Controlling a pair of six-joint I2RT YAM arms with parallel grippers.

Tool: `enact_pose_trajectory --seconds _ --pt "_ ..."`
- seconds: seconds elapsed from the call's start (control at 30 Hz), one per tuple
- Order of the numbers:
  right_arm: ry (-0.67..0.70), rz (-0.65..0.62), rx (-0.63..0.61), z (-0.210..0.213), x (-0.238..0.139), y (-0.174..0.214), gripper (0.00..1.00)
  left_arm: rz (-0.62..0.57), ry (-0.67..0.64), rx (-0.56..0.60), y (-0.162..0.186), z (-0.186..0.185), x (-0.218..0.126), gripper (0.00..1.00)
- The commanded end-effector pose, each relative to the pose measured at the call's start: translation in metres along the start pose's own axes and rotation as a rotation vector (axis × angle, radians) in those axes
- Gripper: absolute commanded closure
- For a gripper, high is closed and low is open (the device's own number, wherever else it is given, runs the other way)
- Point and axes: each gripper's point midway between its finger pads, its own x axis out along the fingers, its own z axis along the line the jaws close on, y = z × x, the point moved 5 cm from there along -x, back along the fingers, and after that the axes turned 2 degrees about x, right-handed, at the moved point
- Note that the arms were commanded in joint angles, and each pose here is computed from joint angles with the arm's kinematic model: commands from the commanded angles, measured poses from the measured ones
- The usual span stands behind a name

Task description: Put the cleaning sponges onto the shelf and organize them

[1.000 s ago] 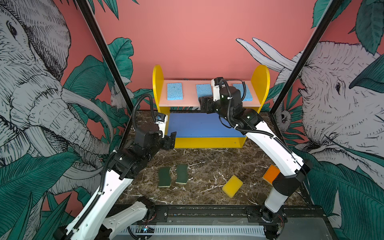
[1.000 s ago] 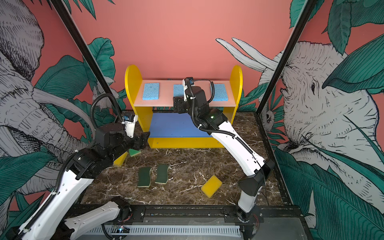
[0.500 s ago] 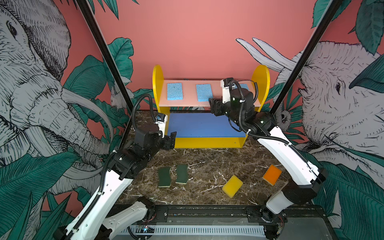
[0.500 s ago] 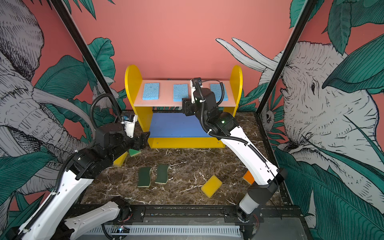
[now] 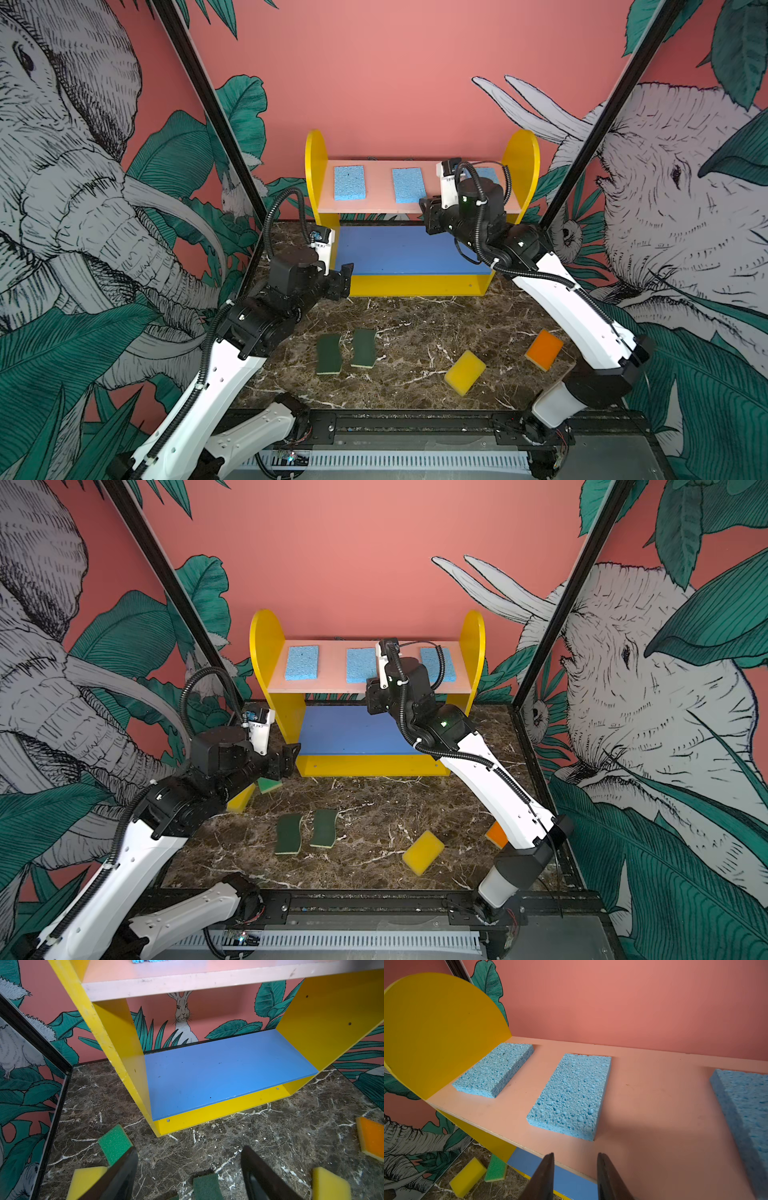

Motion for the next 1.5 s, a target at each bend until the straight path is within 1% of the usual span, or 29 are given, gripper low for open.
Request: enact_pose_trajectory --seconds 0.0,0.4,0.8,1.13,1.33,1.47 --pt "-0.035 -0.003 0.019 0.008 0.008 0.001 0.65 -0.036 0.0 -0.011 -0.01 0.001 -0.006 0.21" --pt "-0.056 -0.01 0.032 0.014 0.016 0.0 0.65 -0.035 0.007 -0.007 -0.009 0.0 -0.004 0.21" --pt "-0.045 -0.017 0.04 0.015 0.024 0.001 0.65 -0.033 0.01 -0.009 -0.008 0.0 -0.003 0.21" --pt "-0.026 0.001 0.032 0.015 0.035 0.004 0.65 -0.033 0.012 -0.009 -0.007 0.0 -0.004 0.21" --pt "-0.037 -0.008 0.04 0.015 0.029 0.002 0.65 -0.032 0.018 -0.008 -0.007 -0.001 -0.004 0.21" --pt "-0.062 -0.017 0.053 0.017 0.012 -0.001 0.64 -0.015 0.036 -0.003 -0.009 -0.005 0.001 0.23"
